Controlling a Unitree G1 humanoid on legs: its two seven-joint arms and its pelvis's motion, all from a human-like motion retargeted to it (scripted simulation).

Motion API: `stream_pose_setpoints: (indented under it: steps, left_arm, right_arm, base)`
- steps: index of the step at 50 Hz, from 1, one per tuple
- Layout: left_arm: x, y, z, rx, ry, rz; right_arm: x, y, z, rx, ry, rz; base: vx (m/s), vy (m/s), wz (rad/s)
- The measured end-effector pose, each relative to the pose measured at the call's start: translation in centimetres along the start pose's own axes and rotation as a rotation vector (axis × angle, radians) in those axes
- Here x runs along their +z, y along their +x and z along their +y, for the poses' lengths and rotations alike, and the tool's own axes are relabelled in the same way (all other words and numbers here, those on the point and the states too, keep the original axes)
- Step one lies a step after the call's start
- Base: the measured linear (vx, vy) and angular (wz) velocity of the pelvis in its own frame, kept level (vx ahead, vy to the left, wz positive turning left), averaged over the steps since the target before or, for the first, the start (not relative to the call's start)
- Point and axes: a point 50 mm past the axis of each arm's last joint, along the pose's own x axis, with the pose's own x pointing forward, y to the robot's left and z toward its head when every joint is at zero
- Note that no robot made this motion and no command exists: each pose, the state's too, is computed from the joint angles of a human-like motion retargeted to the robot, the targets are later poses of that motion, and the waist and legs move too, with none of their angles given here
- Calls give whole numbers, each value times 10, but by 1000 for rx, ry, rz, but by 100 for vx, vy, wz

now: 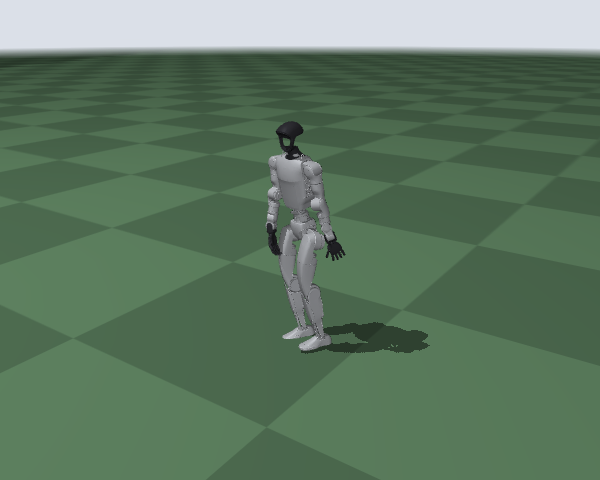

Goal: Walk run

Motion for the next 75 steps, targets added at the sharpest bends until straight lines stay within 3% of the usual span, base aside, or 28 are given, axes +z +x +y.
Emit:
stream_pose_setpoints:
  steps: [7, 18, 28, 35, 42, 55, 63, 75]
  left_arm:
    - [17, -6, 28, 107, 83, -77]
    - [0, -22, 90, 269, 52, -35]
    - [23, -11, 46, 106, -305, -195]
    - [27, -7, 31, 81, -159, -203]
    - [6, -2, 21, 104, -38, -101]
    - [-7, 3, -10, -53, -73, -1]
    - [16, -2, 9, 26, 16, -76]
    - [45, -21, 64, 179, -136, -213]
  right_arm:
    - [-34, -1, 10, 17, 35, 152]
    - [-79, -9, 11, -44, 337, 260]
    - [-134, -24, 29, -49, 464, 427]
    - [-164, -37, 49, -27, 601, 533]
    - [-153, -32, 45, 19, 492, 518]
    - [-82, -9, 12, -31, 255, 246]
    - [-67, -5, 13, -29, 263, 187]
    - [-100, -11, 28, -52, 225, 317]
  base:
    - [6, 5, -189]
    - [-15, -6, -233]
    - [-8, -3, -189]
    - [4, -10, -73]
    - [4, -14, -83]
    - [6, 0, -177]
    - [4, 2, -134]
    - [-17, -3, -157]
